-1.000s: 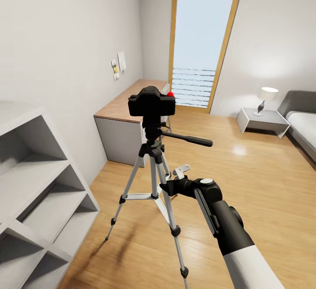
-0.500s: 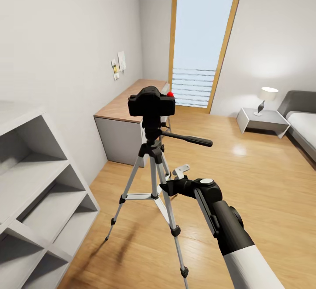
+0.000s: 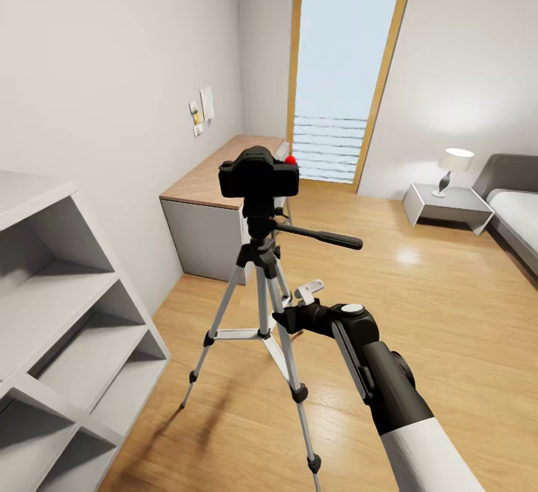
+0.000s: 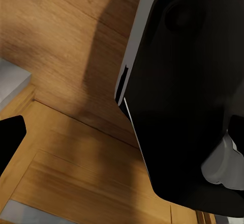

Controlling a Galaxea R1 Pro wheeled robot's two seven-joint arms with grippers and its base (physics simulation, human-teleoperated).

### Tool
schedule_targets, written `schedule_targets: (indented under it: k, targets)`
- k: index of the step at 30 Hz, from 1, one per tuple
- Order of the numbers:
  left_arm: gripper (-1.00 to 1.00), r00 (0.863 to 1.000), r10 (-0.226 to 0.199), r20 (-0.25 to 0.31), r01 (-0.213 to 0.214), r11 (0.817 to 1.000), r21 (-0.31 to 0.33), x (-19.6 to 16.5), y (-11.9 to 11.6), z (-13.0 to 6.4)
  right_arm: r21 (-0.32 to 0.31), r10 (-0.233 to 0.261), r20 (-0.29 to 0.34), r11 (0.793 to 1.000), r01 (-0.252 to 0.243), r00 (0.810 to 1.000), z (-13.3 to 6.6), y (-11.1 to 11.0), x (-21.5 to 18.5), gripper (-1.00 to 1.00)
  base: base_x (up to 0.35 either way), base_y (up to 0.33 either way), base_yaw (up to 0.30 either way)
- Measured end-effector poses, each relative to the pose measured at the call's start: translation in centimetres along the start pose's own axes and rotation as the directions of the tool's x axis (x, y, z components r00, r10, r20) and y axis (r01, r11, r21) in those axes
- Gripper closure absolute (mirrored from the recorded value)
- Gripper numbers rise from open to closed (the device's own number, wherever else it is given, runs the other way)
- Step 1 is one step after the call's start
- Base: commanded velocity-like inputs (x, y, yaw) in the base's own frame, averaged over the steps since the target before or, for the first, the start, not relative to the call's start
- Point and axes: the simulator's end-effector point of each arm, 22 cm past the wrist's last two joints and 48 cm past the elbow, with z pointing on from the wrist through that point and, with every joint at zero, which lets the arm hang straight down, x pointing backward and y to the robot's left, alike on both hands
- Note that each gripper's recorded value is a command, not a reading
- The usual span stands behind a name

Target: Attach the digital camera to the camera tripod in the bedroom.

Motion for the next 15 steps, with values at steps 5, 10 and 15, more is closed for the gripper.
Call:
schedule_targets:
  k: [5, 10, 15]
  targets:
    - [-1.00, 1.000, 0.000, 0.000, 0.000, 1.000, 0.000, 0.00, 0.00, 0.00, 0.051, -0.048, -0.014, 0.998, 0.048, 0.999, -0.04, -1.18, 0.26, -1.00, 0.000, 0.000, 0.000]
    - [-1.00, 1.000, 0.000, 0.000, 0.000, 1.000, 0.000, 0.00, 0.00, 0.00, 0.050, -0.047, -0.013, 0.998, 0.048, 0.999, -0.06, -1.17, 0.23, -1.00, 0.000, 0.000, 0.000]
    - [-1.00, 1.000, 0.000, 0.000, 0.000, 1.000, 0.000, 0.00, 0.00, 0.00, 0.050, -0.047, -0.013, 0.998, 0.048, 0.999, -0.07, -1.16, 0.21, -1.00, 0.000, 0.000, 0.000]
